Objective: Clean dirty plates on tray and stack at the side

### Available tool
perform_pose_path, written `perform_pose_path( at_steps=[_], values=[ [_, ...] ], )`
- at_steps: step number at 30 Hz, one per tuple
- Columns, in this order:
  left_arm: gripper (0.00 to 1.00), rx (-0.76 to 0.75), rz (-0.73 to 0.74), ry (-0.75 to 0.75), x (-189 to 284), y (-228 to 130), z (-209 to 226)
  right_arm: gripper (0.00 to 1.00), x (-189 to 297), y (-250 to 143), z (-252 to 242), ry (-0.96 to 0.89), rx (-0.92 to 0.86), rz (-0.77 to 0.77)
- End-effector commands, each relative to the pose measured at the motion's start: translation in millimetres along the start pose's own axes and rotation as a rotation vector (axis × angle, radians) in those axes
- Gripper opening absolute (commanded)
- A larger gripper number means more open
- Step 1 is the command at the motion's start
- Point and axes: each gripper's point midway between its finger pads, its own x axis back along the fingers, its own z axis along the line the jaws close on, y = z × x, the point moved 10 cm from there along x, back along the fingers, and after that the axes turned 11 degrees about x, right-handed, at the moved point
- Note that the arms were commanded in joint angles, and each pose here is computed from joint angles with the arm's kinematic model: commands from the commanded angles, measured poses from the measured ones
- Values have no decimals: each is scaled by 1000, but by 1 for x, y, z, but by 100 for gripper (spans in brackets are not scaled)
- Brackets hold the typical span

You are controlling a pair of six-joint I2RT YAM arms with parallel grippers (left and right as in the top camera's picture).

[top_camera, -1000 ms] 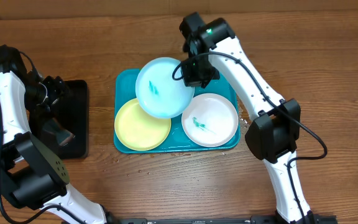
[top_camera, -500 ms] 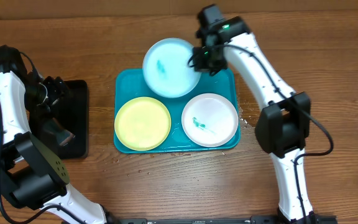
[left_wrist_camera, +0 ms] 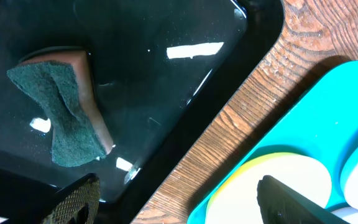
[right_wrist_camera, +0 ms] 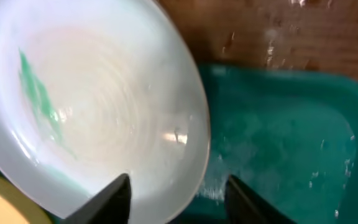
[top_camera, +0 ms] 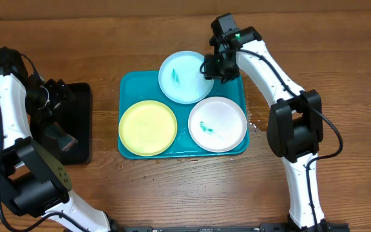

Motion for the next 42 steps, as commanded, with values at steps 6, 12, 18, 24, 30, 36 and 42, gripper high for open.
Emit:
perform_pose_path(
  at_steps=[6, 12, 18, 24, 30, 36, 42],
  values=[
    [78, -7, -3, 21, -1, -1, 2, 60, 80, -4, 38, 60, 44, -17],
    [78, 34, -41, 100, -1, 1, 7, 60, 56, -44, 87, 90, 122, 187],
    [79, 44, -40, 100, -1, 1, 7, 81, 14, -74, 135, 27, 140, 229],
    [80, 46, -32, 105, 0, 0, 8, 80, -8, -95, 155, -79, -28, 231],
    [80, 45, -32, 105, -1, 0, 8, 69, -18, -112, 172, -105, -81, 244],
    [79, 46, -31, 105, 0, 0, 8, 61, -36, -128, 188, -121, -88, 212],
    [78, 46, -31, 105, 0, 0, 8, 57, -59, -146, 175, -173, -152, 256]
  ],
)
